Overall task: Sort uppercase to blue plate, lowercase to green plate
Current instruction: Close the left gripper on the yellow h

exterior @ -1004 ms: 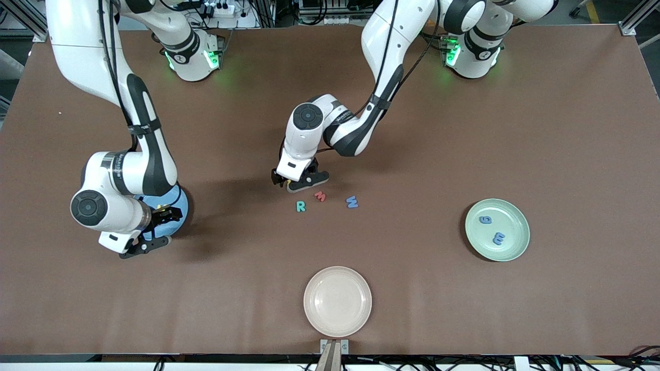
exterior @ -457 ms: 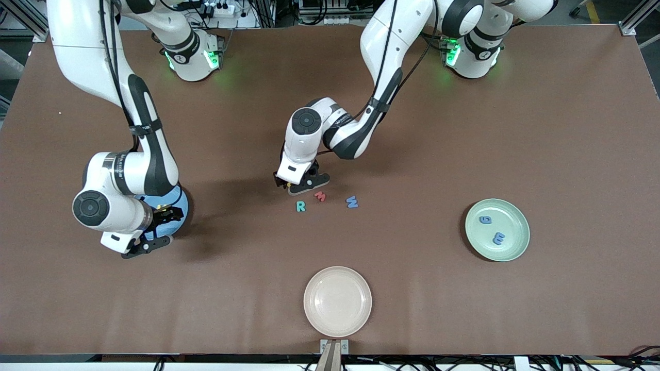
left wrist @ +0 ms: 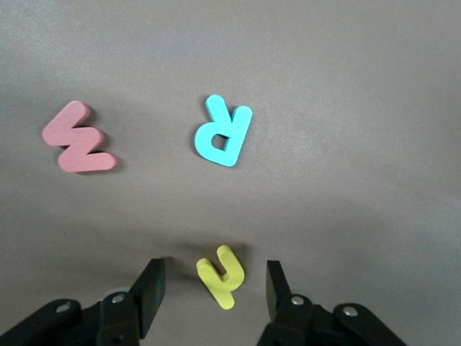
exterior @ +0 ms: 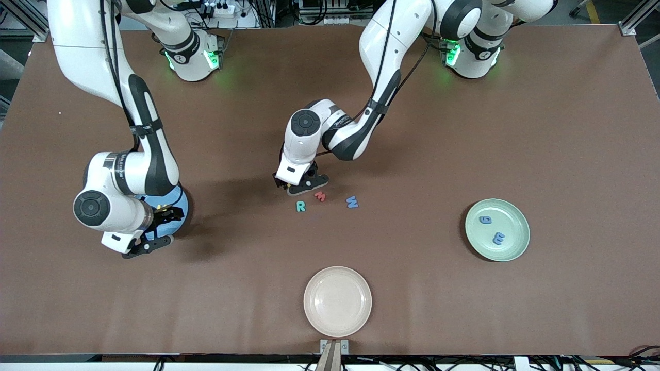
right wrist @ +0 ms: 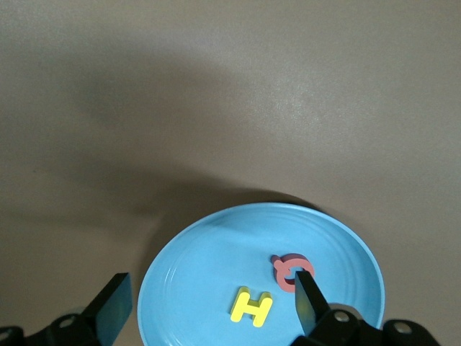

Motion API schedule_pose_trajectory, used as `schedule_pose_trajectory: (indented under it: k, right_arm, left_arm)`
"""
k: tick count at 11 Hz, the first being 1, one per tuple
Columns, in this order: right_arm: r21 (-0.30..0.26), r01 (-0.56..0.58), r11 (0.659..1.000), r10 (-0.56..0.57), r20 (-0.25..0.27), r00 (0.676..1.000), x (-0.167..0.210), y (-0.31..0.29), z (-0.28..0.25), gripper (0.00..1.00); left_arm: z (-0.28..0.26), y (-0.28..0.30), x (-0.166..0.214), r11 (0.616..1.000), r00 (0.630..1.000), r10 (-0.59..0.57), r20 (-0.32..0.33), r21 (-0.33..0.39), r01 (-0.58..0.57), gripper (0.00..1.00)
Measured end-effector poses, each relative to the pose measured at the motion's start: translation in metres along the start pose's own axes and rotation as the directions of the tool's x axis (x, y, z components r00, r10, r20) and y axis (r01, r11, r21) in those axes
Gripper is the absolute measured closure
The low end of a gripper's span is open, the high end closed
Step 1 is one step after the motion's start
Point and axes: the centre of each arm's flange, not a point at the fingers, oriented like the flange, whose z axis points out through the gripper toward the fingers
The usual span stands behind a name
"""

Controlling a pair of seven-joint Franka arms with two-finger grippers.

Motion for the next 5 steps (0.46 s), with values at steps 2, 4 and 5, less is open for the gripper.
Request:
schedule_pose_trajectory:
  k: [2, 4, 5]
  right_arm:
    - [0.000, 0.001, 1.000, -0.001, 0.000, 1.000, 0.0001, -0.0003, 0.0000, 0.00]
    - [0.000, 0.003, 1.000, -0.003, 0.000, 1.000, 0.0004, -0.0013, 0.0000, 0.00]
    - [0.000, 0.003, 1.000, -0.003, 0.000, 1.000, 0.0005, -0.0017, 0.0000, 0.00]
  left_arm:
    - [0.0061, -0.0006, -0.0008, 1.000, 1.000, 0.002, 0.000, 0.003, -0.002, 0.35]
    - [0.0068, 0.0002, -0.0010, 1.000, 1.000, 0.005, -0.001, 0.001, -0.005, 0.35]
    - [0.0069, 0.0006, -0.0010, 1.000, 1.000, 0.007, -0.001, 0.001, -0.007, 0.35]
